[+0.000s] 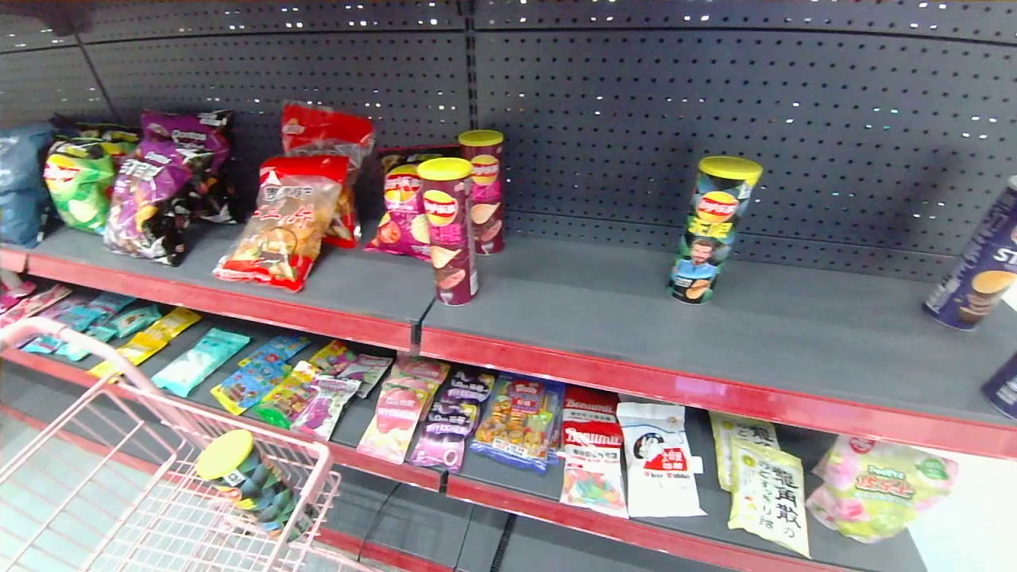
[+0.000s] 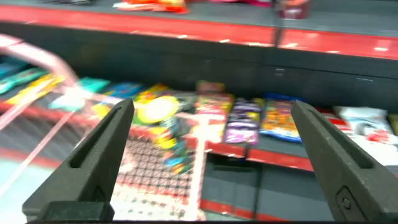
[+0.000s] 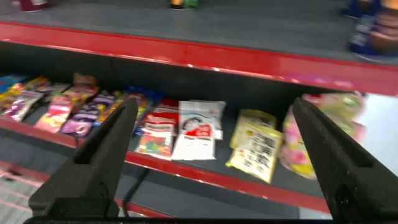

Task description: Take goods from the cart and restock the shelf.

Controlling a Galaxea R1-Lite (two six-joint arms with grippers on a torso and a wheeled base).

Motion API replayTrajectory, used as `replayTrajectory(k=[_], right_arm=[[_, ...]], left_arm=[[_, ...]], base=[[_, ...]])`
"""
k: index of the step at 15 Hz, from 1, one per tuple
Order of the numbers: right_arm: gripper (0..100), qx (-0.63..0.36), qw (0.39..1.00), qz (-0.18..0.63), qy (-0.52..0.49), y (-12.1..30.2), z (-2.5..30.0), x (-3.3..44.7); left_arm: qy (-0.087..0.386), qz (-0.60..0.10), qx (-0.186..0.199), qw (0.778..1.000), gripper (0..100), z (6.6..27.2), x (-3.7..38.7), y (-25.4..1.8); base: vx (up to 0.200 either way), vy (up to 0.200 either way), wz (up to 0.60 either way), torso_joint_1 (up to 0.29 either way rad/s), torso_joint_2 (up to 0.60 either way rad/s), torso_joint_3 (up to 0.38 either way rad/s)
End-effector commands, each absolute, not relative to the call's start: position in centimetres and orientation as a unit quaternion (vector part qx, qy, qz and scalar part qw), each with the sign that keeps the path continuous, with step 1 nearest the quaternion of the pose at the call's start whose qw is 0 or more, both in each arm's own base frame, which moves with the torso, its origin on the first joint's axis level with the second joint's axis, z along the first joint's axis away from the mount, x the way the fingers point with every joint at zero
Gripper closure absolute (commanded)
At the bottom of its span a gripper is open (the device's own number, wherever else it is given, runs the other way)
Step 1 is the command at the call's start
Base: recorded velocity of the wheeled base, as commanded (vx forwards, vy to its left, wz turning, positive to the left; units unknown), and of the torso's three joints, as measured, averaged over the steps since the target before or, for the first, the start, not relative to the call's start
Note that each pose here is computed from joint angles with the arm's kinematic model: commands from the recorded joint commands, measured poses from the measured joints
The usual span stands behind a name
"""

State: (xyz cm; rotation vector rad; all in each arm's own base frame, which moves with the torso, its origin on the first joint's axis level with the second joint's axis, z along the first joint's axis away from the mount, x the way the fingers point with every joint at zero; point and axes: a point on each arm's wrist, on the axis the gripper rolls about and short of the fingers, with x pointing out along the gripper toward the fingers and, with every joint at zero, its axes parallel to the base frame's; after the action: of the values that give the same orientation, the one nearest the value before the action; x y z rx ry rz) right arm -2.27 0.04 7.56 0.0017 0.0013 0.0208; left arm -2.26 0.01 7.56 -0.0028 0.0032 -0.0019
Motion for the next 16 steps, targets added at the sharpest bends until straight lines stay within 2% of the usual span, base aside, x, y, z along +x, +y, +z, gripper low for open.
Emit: replayTrajectory(k=[1,6,11,16], right_arm=[[0,0.001,1.0,0.011,0.001,0.04,7.55,-2.27],[0,0.001,1.0,0.011,0.001,0.04,7.55,-2.27],[0,0.001,1.0,0.01,0.0,0.04,7.59,-2.28],[0,0.002,1.0,0.01,0.001,0.04,7.55,-2.27]], left_arm=[[0.002,-0.001,-0.002,1.0,0,7.55,-2.26,0.02],[0.001,-0.001,-0.002,1.0,0,7.57,-2.26,0.02],[0.002,-0.001,-0.002,1.0,0,7.55,-2.26,0.02],[0.002,-0.001,-0.002,1.0,0,7.55,-2.26,0.02]], base=[[0.0,0.0,0.6,0.007,0.0,0.007],[0.0,0.0,0.6,0.004,0.0,0.001],[0.0,0.0,0.0,-0.014,0.03,0.017],[0.0,0.0,0.0,-0.131,0.34,0.196]])
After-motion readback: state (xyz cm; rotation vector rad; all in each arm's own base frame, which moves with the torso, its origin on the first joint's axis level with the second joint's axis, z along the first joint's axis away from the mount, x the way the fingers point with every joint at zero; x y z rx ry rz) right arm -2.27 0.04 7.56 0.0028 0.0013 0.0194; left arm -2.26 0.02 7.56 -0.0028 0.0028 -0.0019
